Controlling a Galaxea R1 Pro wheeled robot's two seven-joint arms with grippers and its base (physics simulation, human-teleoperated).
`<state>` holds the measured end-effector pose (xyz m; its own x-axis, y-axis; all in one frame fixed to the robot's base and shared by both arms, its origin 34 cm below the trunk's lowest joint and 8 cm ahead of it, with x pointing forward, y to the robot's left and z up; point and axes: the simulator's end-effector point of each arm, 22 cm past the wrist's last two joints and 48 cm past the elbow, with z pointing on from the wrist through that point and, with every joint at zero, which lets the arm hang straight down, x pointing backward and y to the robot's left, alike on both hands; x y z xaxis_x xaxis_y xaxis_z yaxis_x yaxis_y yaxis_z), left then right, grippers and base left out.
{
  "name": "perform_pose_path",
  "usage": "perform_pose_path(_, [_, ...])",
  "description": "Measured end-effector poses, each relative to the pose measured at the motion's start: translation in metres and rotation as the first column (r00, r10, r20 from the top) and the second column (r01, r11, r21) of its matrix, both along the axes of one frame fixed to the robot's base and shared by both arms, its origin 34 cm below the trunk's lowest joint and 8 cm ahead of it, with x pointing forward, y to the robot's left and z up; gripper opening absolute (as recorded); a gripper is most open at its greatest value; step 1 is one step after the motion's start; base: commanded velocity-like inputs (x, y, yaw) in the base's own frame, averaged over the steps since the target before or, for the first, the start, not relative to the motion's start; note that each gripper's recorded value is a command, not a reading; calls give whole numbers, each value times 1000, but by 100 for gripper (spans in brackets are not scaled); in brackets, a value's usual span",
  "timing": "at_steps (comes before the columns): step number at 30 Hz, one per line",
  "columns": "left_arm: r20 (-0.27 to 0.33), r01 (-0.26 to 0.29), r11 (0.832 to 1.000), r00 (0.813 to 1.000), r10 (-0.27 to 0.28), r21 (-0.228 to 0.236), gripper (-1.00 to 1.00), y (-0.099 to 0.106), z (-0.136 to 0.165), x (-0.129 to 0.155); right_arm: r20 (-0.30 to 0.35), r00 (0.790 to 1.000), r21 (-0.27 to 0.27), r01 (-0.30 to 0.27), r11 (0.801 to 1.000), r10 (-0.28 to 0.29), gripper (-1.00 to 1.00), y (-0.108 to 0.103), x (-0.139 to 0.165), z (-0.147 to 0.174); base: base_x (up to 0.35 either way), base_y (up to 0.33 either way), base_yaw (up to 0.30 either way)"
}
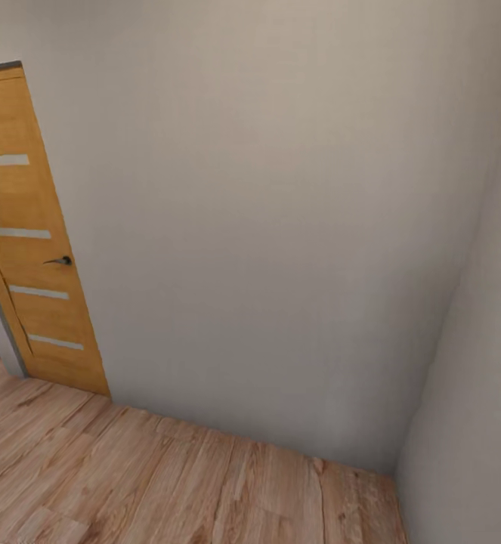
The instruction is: Move the two storage containers from the living room to the garage. In the garage, place one container on the floor and stack the other container on top of it (either order is fine).
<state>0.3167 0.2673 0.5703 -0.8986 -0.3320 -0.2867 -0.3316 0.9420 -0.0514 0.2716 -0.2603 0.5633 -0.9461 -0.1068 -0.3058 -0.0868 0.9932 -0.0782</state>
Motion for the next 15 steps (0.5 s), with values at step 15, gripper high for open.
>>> perform_pose_path(15, [1,0,1000,1000,0,-1,100,0,0,0,-3,1000,0,-5,1000,5,100,1,-1,0,303,0,268])
